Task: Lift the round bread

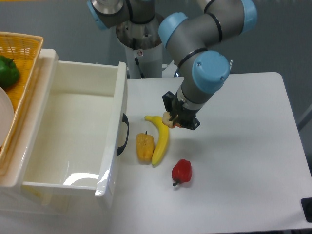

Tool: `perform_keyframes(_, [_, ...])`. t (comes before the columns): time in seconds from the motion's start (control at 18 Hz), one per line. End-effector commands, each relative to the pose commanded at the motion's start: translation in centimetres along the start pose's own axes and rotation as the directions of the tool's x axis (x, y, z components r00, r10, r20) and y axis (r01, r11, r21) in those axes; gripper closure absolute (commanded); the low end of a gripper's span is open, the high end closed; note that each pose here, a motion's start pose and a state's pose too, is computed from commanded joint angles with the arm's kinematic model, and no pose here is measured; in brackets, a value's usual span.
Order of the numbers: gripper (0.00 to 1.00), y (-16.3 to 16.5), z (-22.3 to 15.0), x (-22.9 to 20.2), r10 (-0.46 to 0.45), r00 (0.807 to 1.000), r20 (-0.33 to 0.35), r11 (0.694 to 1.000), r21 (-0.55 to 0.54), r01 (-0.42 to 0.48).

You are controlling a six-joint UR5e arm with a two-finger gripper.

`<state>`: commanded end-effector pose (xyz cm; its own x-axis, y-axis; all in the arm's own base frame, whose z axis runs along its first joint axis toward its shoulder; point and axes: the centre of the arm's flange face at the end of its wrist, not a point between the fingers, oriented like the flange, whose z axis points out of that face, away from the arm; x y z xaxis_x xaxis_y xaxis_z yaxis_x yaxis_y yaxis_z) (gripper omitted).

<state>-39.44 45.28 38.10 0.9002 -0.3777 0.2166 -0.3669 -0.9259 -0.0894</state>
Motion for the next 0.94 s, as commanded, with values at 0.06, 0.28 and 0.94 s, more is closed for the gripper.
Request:
perform_keyframes(0.06, [0.88, 0.02, 0.00, 0.00, -0.002, 1.000, 0.000, 1.000, -0.001, 0.002])
perform_keyframes(0.28, [0.88, 0.35, -0.29, 0.02, -0.004, 1.000, 0.010, 1.000, -0.018, 0.004])
perform_keyframes(0.94, [0.88, 0.54, -0.67, 0.27, -0.004, 1.000, 0.021, 1.000, -0.024, 0.004])
